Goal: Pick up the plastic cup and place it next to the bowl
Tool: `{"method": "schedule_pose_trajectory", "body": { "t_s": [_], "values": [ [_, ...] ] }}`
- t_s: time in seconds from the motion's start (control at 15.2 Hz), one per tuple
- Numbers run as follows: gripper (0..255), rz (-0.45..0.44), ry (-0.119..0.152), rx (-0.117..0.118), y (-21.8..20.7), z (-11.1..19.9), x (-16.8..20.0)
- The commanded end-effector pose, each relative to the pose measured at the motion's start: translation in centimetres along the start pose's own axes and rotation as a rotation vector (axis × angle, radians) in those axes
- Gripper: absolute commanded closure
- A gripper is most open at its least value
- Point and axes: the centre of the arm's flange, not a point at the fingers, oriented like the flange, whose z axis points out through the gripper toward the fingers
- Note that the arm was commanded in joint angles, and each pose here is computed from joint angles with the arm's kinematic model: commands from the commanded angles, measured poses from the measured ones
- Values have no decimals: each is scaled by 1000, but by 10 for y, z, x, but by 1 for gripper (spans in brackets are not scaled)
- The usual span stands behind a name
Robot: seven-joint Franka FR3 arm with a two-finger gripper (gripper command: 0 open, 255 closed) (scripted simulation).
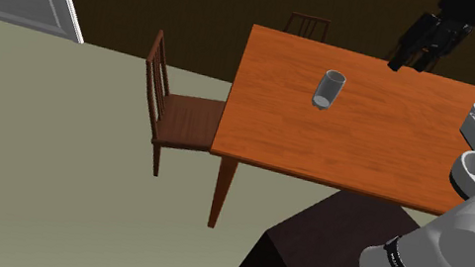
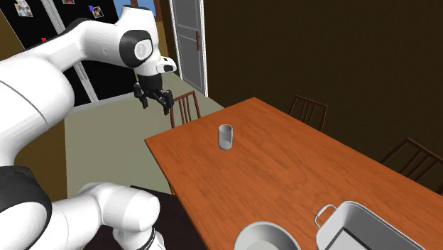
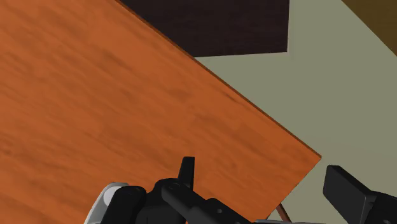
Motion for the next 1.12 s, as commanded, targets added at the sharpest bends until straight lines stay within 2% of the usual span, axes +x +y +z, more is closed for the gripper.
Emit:
{"method": "schedule_pose_trajectory", "body": {
  "t_s": [0.0, 1.06],
  "values": [
    [0, 0, 0, 0, 0, 0, 0],
    [0, 27, -26, -49, 89, 120, 149]
  ]
}}
